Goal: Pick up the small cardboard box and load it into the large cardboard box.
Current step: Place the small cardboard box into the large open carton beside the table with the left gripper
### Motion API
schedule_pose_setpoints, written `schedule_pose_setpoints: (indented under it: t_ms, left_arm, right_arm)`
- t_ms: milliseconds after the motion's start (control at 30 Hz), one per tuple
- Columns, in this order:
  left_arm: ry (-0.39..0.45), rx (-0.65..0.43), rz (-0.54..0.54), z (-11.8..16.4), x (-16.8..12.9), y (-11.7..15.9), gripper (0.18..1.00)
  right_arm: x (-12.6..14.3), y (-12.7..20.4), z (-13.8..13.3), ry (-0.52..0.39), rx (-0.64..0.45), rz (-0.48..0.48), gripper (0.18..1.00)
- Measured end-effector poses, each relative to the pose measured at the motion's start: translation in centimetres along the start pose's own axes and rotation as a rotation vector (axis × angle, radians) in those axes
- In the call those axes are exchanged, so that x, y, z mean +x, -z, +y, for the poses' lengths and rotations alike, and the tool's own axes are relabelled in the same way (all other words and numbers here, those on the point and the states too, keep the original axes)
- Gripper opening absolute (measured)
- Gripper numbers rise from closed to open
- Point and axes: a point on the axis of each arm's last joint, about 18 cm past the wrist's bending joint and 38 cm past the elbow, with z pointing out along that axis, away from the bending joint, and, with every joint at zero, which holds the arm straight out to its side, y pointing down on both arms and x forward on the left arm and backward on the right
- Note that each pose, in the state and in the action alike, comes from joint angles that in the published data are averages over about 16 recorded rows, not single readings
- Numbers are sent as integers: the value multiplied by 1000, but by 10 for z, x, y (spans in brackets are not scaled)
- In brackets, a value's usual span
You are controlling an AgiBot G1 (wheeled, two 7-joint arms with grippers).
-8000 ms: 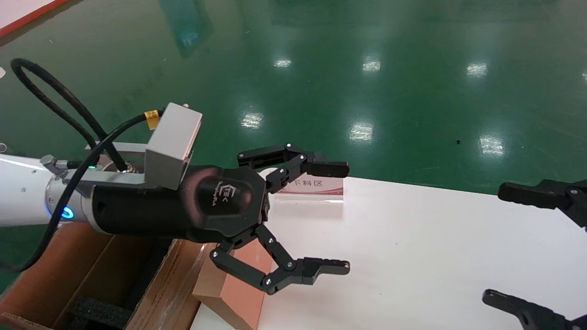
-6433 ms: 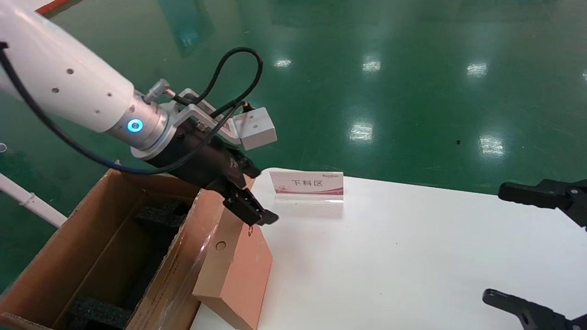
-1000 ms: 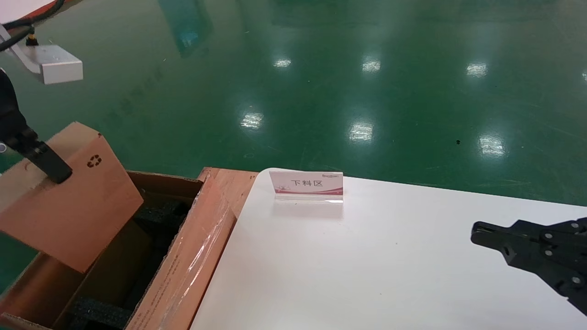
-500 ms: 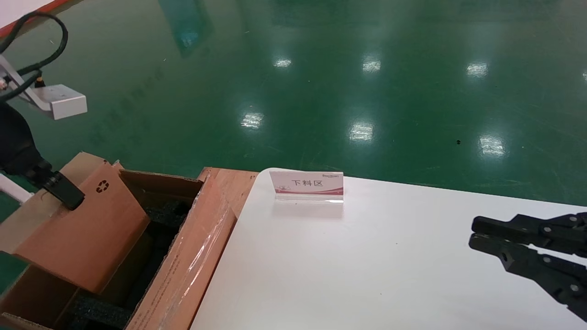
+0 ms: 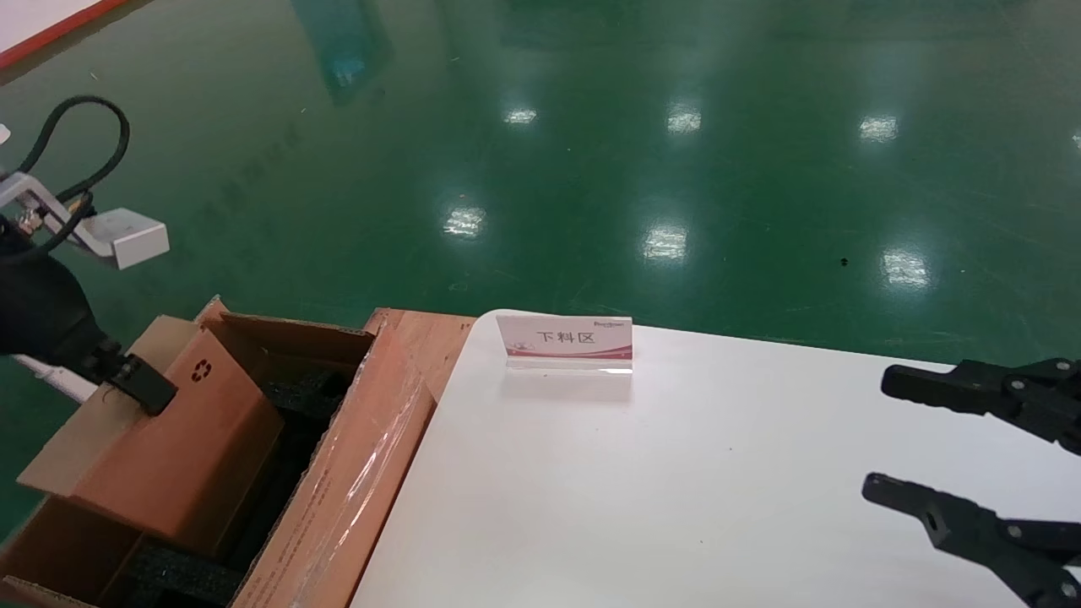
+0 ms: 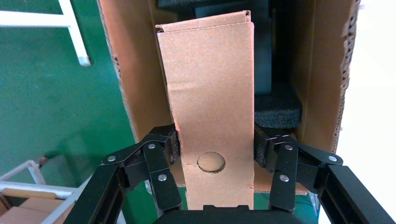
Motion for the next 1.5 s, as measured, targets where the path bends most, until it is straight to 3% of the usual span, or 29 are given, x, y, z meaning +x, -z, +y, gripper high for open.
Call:
schedule_pose_setpoints:
  t_ms: [467, 667, 1067, 1500]
  left_arm:
    - [8, -18, -32, 9, -15, -32, 420]
    - [0, -12, -56, 8, -24, -44, 419]
    - [-18, -4, -92, 3, -37, -57, 419]
    - [-37, -23, -113, 2, -41, -76, 409]
  right_arm:
    - [0, 0, 0, 0, 0, 0, 799]
    - [0, 0, 0, 0, 0, 0, 897]
    - [0, 0, 0, 0, 0, 0, 993]
    - [0, 0, 0, 0, 0, 0, 1001]
